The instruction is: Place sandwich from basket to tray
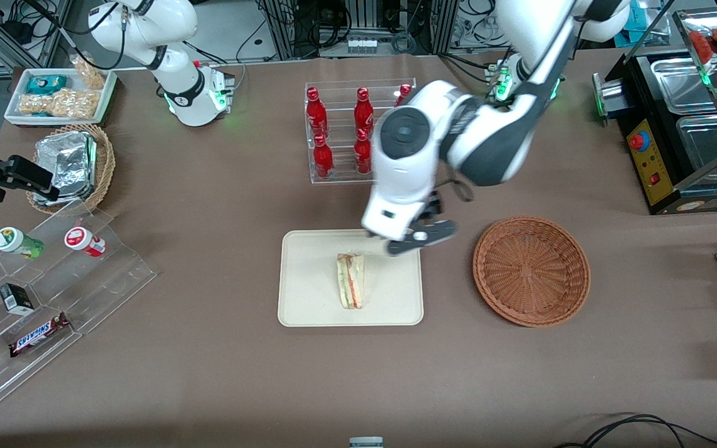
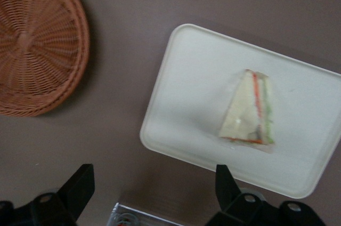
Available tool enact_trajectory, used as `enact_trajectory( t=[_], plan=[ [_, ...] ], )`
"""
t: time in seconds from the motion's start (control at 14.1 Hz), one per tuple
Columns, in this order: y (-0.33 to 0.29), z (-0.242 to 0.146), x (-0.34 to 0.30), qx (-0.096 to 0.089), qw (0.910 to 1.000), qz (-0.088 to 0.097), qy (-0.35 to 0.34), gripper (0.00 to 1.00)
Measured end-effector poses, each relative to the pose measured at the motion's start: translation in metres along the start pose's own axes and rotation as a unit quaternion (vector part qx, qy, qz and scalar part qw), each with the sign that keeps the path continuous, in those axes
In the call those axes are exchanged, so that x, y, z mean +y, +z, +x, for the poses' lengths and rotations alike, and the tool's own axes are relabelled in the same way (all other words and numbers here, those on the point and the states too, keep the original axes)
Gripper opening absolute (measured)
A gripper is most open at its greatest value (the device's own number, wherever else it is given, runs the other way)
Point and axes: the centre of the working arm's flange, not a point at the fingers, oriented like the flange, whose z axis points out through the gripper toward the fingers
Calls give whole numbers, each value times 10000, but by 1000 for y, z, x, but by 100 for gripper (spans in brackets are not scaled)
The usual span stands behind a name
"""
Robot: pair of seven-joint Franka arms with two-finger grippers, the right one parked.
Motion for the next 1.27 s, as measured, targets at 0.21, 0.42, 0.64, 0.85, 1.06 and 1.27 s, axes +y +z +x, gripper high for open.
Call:
enact_trajectory(
  t=[0.21, 0.42, 0.64, 0.85, 1.06, 1.27],
  plan=[
    [22, 35, -65, -220, 9992, 310, -135, 100],
    [17, 57, -140, -352, 9984, 419, 108, 100],
    [7, 67, -210, -426, 9977, 441, 277, 100],
    [-6, 77, -265, -527, 9970, 462, 340, 100],
    [-24, 91, -312, -567, 9964, 368, 519, 100],
    [-55, 100, -361, -681, 9927, 5, 991, 100]
  ],
)
